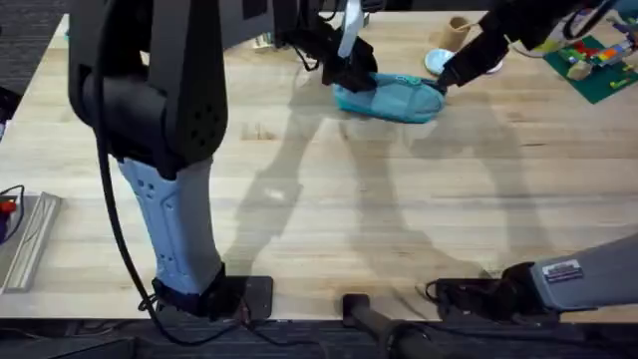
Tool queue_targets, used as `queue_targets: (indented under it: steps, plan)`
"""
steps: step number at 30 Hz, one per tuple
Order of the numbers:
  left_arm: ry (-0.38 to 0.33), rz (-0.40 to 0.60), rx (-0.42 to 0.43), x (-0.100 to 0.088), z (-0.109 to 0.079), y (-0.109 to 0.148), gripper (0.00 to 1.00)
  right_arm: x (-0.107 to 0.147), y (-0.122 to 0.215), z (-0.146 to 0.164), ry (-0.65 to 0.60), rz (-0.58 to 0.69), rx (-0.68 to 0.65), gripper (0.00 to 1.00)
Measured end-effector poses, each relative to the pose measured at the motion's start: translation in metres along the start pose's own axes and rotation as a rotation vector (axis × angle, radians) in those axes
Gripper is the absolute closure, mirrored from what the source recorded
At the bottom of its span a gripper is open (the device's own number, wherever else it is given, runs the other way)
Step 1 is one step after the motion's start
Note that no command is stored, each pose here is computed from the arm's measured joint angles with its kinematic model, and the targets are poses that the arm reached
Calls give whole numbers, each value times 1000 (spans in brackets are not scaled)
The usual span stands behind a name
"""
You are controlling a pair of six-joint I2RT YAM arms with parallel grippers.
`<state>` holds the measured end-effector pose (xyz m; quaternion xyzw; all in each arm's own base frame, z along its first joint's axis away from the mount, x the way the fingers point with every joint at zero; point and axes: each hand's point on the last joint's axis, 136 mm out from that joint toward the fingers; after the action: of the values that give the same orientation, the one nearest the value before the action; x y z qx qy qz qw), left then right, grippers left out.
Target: Unzip the bag, pick up the pens from the table one at a time and place them inside, then zip the bag closed.
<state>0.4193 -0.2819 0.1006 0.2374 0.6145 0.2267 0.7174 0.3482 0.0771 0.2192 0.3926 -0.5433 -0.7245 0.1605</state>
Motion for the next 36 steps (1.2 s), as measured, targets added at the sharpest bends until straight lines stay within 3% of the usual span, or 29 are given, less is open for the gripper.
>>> queue_targets:
  steps: [4,11,21,30,36]
  plan:
    - [0,0,0,0,0,0,955,-9,1,10,-29,-53,-61,6]
    - [0,0,0,0,0,0,955,-27,4,28,-207,-138,-181,6]
    - [0,0,0,0,0,0,956,-17,-7,36,-452,-92,-250,6]
    - [0,0,0,0,0,0,956,1,-41,13,-620,-126,-285,6]
    - [0,0,0,0,0,0,956,1,-55,0,-658,-170,-269,6]
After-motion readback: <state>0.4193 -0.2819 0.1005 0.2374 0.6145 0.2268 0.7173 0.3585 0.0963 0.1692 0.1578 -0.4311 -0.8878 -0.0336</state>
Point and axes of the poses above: each hand's point on the last joint's axis, 136 mm out from that joint toward the fingers, its own y axis back along the fingers, its own z axis along the line the jaws close on, x = y × z, and after that the axes turned 2 degrees about y, right-handed
